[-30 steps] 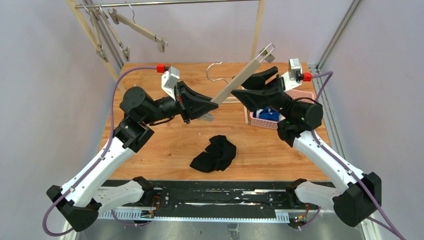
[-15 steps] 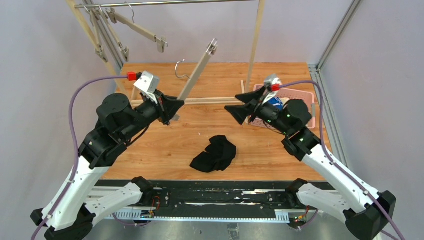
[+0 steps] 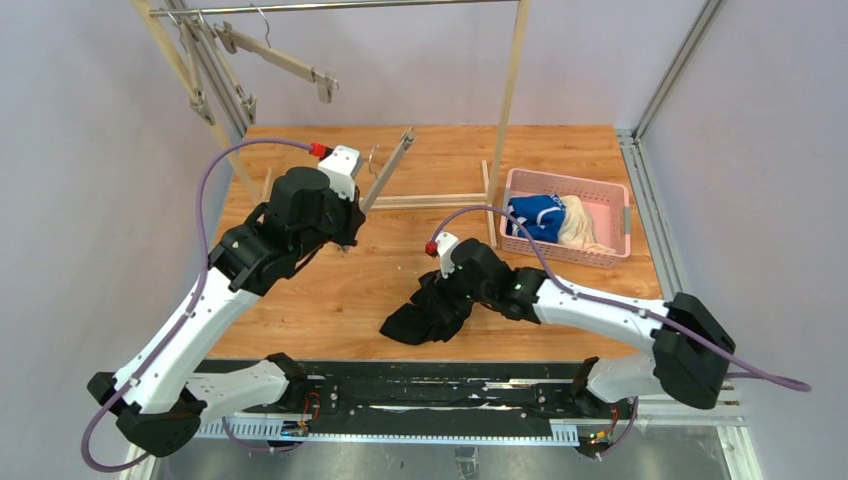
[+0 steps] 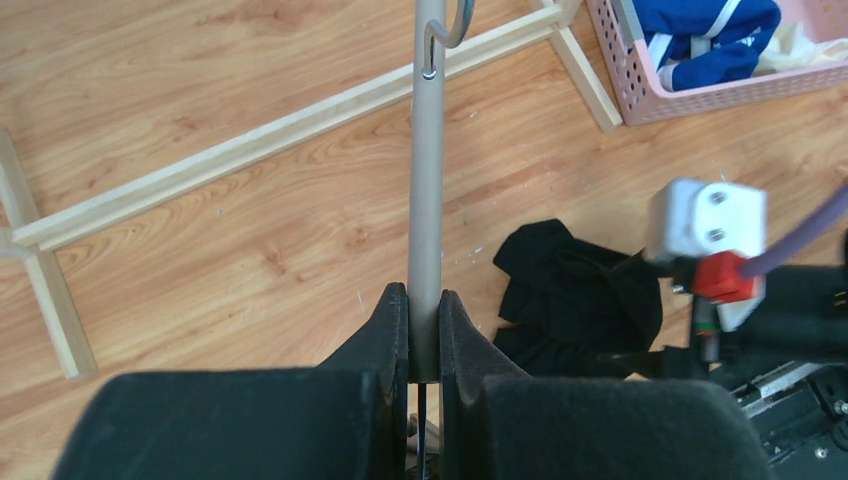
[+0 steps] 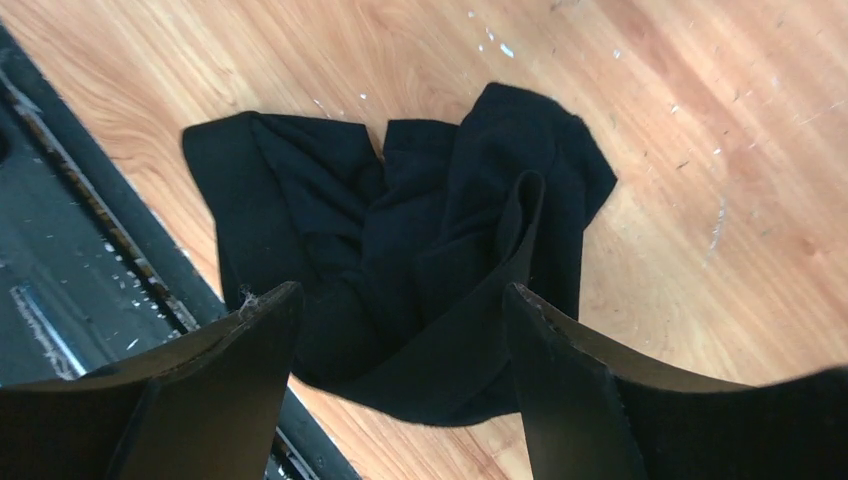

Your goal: Remove the underwear clipped to the hanger

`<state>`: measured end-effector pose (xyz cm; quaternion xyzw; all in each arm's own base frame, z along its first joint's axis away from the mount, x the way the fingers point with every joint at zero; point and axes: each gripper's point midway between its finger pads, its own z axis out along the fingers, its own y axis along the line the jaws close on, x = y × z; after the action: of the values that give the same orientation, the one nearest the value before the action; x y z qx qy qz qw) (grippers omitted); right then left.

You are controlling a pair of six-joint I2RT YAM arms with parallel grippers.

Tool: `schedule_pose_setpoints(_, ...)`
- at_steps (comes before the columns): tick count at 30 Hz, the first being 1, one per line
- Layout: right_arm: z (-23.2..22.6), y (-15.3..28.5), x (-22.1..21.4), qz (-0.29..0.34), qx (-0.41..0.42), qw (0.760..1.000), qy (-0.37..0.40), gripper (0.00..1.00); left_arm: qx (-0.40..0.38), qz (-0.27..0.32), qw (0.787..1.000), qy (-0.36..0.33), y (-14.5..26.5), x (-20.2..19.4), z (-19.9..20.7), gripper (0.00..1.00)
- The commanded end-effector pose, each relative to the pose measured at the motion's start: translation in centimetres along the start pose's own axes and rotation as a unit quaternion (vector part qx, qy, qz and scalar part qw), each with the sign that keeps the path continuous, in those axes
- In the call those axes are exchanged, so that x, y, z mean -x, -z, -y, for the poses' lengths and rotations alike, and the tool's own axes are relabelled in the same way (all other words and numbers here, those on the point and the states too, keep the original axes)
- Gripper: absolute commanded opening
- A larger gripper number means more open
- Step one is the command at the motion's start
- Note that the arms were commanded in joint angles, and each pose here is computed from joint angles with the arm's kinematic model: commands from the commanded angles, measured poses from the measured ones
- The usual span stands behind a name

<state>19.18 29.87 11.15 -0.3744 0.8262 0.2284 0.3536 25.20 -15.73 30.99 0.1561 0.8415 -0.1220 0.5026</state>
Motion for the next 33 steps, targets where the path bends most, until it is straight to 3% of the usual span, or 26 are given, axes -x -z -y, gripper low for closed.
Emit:
schedule_pose_setpoints(1,-0.7,-2.1,-2.5,-0.045,0.004,0.999,-0.024,0.74,-0.008,0.052,0.999,0.001,-0.3,4.3,0.7,0.0)
schedule_pose_setpoints(10,-3.6,-6.0,-10.4,-0.191,0.035,0.98,-0.043,0.75,-0.003,0.069,0.998,-0.015,-1.9,8.6,1.4,0.0)
schedule_pose_setpoints(11,-3.4,-6.3,-11.1,-0.205,0.02,0.978,-0.036,0.69,-0.004,0.071,0.997,-0.016,-2.1,9.1,1.5,0.0)
schedule_pose_setpoints(12,-3.4,-6.4,-11.8,-0.219,0.007,0.975,-0.029,0.55,-0.003,0.07,0.997,-0.018,-2.4,9.5,1.6,0.0)
schedule_pose_setpoints(13,-3.4,-6.4,-12.5,-0.236,-0.004,0.972,-0.02,0.25,-0.001,0.067,0.998,-0.021,-2.7,9.9,1.7,0.0)
schedule_pose_setpoints(14,-3.1,-6.4,-13.1,-0.251,-0.02,0.968,-0.013,0.04,0.002,0.066,0.998,-0.023,-2.9,10.4,1.7,0.0)
schedule_pose_setpoints(17,-2.7,-5.8,-12.9,-0.257,-0.055,0.965,0.007,0.01,0.021,0.056,0.998,-0.025,-3.4,11.7,1.4,0.0)
schedule_pose_setpoints(21,-1.2,-3.7,-9.3,-0.202,-0.109,0.973,0.007,0.01,0.046,0.066,0.997,0.003,-4.0,13.3,0.6,0.0)
schedule_pose_setpoints(27,2.8,3.0,-1.9,-0.075,-0.206,0.976,-0.019,0.01,0.034,0.114,0.991,0.056,-4.5,16.1,1.1,0.0)
schedule_pose_setpoints(33,9.0,12.7,3.5,0.069,-0.319,0.942,-0.075,0.01,0.05,0.142,0.986,0.077,-4.5,18.8,0.4,0.0)
